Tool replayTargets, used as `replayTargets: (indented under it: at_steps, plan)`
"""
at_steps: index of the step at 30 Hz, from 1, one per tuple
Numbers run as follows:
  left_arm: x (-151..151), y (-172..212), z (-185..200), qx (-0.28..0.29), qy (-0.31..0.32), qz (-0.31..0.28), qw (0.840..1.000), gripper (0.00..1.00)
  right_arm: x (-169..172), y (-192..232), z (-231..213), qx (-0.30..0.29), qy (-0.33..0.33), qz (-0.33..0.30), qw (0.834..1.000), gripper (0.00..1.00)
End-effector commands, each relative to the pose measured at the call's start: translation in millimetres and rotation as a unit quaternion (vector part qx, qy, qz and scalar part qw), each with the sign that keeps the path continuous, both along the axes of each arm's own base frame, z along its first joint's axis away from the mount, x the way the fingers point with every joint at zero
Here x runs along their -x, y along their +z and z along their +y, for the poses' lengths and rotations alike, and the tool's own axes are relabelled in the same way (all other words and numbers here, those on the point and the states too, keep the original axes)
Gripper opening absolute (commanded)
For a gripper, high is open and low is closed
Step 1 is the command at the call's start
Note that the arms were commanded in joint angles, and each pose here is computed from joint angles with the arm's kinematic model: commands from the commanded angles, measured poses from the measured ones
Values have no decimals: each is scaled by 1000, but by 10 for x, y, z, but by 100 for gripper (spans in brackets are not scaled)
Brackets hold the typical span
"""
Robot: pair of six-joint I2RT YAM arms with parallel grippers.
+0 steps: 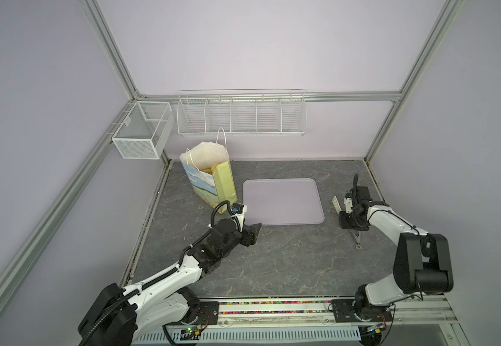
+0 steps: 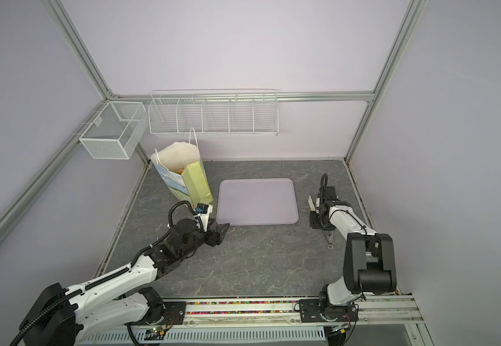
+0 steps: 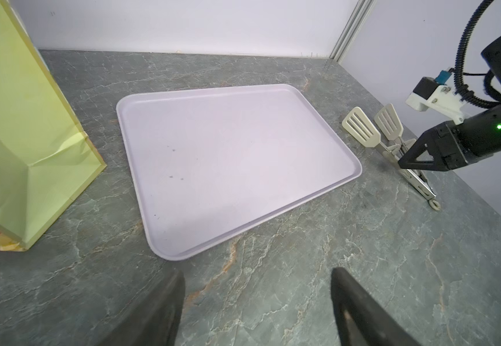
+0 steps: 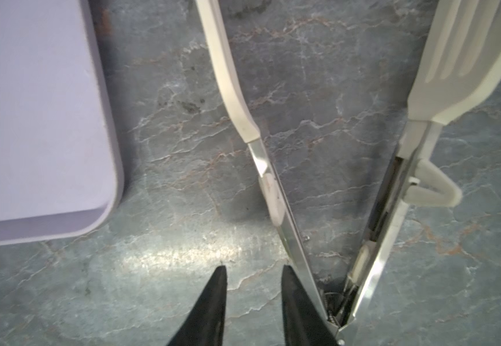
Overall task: Take the fake bread out of the paper bag
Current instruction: 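Reach the right gripper to the cream tongs while the left arm moves forward, then grasp the cream tongs with the right gripper and drag them toward the left gripper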
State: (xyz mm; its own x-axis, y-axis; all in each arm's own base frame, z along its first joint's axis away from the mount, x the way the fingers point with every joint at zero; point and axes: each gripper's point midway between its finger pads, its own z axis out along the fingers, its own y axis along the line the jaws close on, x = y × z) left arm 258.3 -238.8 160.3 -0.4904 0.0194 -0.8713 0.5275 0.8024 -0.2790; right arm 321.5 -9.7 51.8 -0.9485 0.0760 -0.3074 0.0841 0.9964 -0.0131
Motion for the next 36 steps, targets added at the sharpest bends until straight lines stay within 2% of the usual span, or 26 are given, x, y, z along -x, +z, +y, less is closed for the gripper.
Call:
replayTargets:
  at_steps: [1,9,13,16,22,24,31,36]
  plan:
    - [-35,157,-99,17,-10,-8,1000,76,-60,1,-127,30,-14,2,999,39]
    - [-77,156,-156,16,-13,-6,1000,77,-209,-61,-173,35,-6,17,999,56]
    - [-94,135,-197,16,-17,-3,1000,77,-299,-210,-106,13,8,49,999,56]
    - [-99,135,-228,15,-22,-1,1000,77,-318,-288,-52,-3,12,61,998,48]
    - [-79,131,-227,20,-25,2,999,77,-229,-185,35,-9,29,47,998,18]
    - [-65,145,-227,18,-28,1,999,77,-167,-59,55,0,34,34,999,12]
    - [-63,205,-127,8,-7,7,1000,77,168,471,311,80,74,-16,994,8]
    - [-51,209,58,13,43,42,998,79,493,776,868,93,140,-58,984,7]
